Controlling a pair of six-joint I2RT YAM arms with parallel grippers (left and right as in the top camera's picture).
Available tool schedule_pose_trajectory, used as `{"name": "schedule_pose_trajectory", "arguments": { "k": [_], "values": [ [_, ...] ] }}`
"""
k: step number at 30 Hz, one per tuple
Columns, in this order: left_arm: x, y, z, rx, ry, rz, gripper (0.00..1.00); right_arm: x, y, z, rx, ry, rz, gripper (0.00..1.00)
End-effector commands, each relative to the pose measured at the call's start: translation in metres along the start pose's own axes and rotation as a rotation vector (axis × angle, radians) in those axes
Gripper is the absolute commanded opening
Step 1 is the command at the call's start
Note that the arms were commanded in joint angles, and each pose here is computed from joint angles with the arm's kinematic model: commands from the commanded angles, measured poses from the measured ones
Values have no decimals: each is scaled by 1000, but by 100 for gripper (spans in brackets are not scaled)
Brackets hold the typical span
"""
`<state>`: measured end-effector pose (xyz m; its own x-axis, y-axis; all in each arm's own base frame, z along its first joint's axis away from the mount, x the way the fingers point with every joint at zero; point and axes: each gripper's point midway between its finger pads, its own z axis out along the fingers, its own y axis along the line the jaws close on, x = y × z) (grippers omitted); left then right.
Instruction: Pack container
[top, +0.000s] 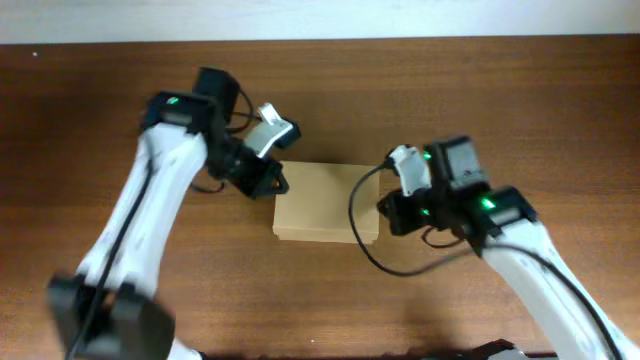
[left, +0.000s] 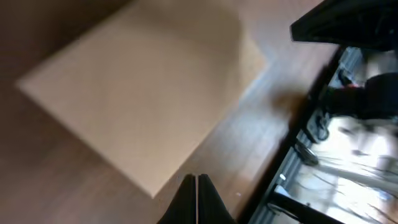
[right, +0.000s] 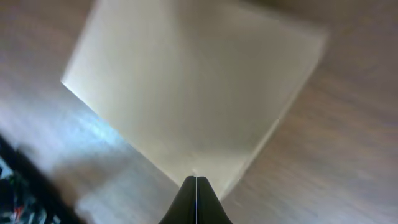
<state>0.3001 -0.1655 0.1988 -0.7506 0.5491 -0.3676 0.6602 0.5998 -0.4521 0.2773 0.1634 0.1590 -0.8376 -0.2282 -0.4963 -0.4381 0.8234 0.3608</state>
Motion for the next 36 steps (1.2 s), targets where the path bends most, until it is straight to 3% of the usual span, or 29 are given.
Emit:
{"name": "schedule_pose_trajectory", "arguments": {
  "k": [1, 5, 12, 13, 14, 15, 16, 29, 36],
  "values": [
    [-4, -23, -41, -106, -109, 70, 2, -11, 0, -37, 91, -102, -29, 4],
    [10, -50, -91, -255, -226, 92, 2, 1, 15, -74, 85, -168, -45, 4],
    [50, -123, -159, -362, -470, 242, 2, 38, 35, -125, 78, -242, -57, 4],
    [54, -129, -163, -371, -490, 255, 6, 43, 36, -129, 77, -246, -59, 5],
    [59, -135, -168, -379, -509, 268, 30, 48, 37, -132, 77, -246, -59, 34],
    [63, -139, -170, -383, -519, 275, 86, 53, 37, -133, 78, -235, -55, 100],
    [67, -143, -172, -388, -530, 282, 100, 56, 37, -133, 80, -227, -52, 99],
    [71, -148, -175, -393, -543, 292, 100, 56, 37, -132, 80, -225, -52, 99],
    [95, -151, -195, -521, -647, 278, 100, 56, 37, -132, 80, -225, -52, 99]
  ]
}}
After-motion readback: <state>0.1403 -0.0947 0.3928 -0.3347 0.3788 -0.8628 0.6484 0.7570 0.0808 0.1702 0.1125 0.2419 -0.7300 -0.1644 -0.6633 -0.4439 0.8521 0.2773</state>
